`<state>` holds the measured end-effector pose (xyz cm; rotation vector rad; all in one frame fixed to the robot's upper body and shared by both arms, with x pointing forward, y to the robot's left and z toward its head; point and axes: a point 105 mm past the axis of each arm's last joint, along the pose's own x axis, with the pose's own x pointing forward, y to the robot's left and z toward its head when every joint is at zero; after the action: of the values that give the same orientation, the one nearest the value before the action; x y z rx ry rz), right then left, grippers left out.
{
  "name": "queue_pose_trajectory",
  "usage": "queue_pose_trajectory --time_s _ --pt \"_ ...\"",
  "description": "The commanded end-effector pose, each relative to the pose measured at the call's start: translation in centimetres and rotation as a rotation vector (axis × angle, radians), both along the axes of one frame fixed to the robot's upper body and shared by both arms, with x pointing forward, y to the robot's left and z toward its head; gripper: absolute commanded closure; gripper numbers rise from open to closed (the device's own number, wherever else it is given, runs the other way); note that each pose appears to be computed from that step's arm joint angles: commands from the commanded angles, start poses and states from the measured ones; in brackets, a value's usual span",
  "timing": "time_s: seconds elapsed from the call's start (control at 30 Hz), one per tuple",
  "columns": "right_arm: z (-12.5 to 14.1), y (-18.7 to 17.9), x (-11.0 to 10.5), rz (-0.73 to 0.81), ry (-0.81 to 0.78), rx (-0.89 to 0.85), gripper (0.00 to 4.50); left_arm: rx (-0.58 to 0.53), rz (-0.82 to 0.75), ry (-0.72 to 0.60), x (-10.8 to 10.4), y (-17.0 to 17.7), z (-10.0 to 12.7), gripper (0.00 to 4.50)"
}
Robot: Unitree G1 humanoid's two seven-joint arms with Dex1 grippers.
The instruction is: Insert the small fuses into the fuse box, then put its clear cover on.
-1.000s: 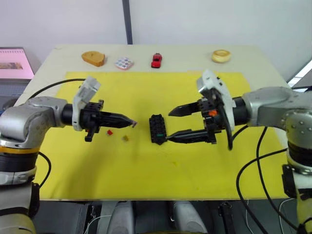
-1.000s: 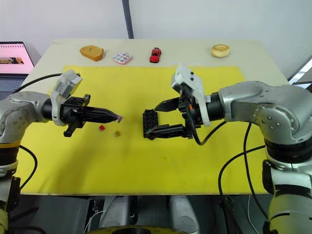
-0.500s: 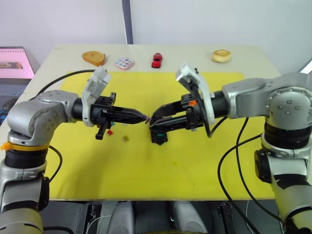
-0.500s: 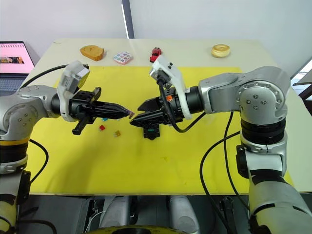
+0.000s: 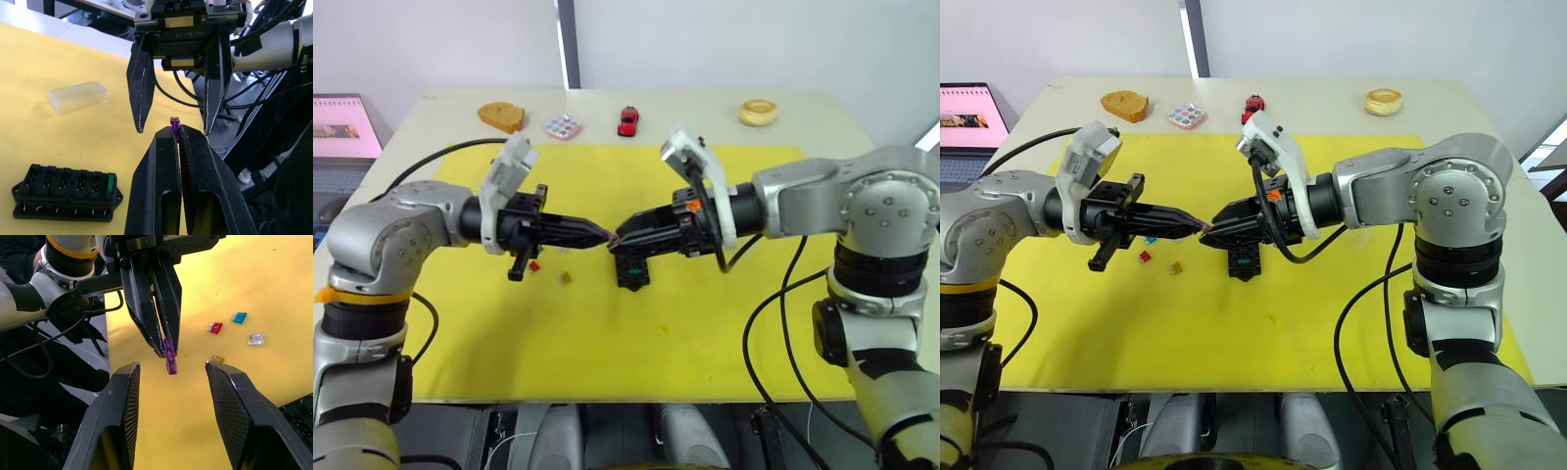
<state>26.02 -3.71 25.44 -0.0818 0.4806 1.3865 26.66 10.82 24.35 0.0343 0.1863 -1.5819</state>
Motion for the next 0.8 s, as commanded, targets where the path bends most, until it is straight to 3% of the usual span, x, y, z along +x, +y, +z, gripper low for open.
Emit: queue_pose_trajectory --time_s 0.03,0.1,0.2,0.3,0.67,0.8 --pt "1.56 0.19 -0.46 0.027 -0.046 0.040 2.26 -0.017 -0.013 -0.042 -0.48 -0.04 0.92 4.50" --pt "1.57 0.23 -0.47 0.029 -0.046 0.040 2.26 -0.015 -0.011 -0.042 -0.49 -0.05 0.88 4.50" --pt "1.61 0.20 -0.45 0.029 -0.046 0.040 3.04 -0.012 -0.008 -0.042 -0.49 -0.07 0.83 4.50" --pt "1.69 0.13 -0.42 0.029 -0.046 0.042 4.48 -0.009 -0.006 -0.042 -0.47 -0.06 0.79 4.50" --pt "1.69 0.09 -0.48 0.033 -0.049 0.038 4.48 0.016 0.004 -0.045 -0.34 -0.06 0.48 4.50" --pt "1.21 -0.08 -0.30 0.016 -0.073 0.000 4.50 0.044 0.018 -0.056 -0.11 0.09 0.16 3.07"
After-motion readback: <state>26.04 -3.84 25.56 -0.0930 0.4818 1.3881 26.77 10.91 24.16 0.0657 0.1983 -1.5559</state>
